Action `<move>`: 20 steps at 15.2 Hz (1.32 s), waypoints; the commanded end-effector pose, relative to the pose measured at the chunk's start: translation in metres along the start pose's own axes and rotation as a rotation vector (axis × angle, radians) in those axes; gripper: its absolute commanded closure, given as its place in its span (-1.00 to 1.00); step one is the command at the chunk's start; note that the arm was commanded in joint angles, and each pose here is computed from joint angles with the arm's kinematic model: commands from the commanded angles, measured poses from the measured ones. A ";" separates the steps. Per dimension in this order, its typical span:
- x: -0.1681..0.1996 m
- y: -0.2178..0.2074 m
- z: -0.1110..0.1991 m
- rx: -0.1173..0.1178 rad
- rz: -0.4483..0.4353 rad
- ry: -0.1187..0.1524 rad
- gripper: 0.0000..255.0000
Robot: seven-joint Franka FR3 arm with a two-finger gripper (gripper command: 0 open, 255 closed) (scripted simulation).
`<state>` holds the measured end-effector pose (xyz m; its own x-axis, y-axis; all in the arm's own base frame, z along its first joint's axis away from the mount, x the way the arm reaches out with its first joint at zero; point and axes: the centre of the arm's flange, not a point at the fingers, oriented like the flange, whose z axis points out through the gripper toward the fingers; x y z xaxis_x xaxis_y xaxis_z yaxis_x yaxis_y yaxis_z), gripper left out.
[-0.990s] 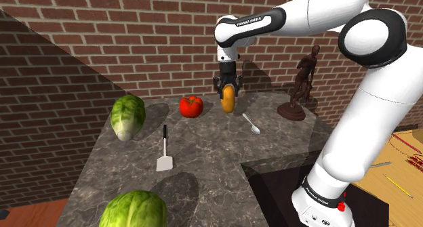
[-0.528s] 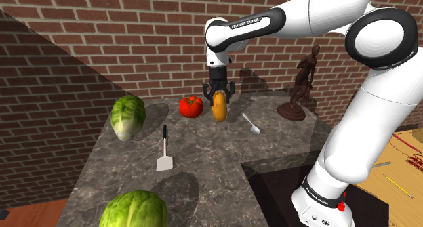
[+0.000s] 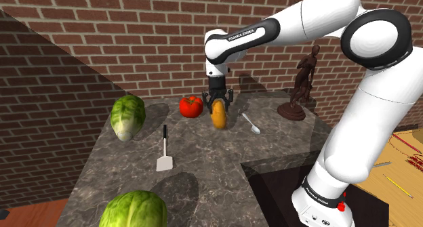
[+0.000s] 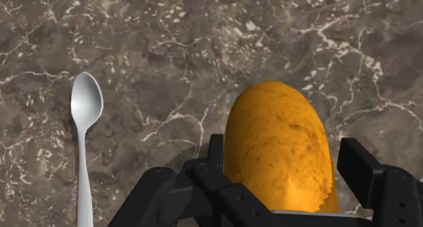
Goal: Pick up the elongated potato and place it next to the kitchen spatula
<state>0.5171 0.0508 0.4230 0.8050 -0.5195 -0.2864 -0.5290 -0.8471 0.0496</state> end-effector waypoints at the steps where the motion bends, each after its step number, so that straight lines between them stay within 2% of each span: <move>1: 0.004 0.000 0.010 0.000 0.000 0.001 1.00; 15: 0.025 -0.004 0.080 0.000 0.000 0.001 1.00; 20: 0.025 -0.004 0.080 0.000 0.000 0.001 1.00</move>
<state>0.5196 0.0484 0.3434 0.8074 -0.5218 -0.2755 -0.5320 -0.8456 0.0425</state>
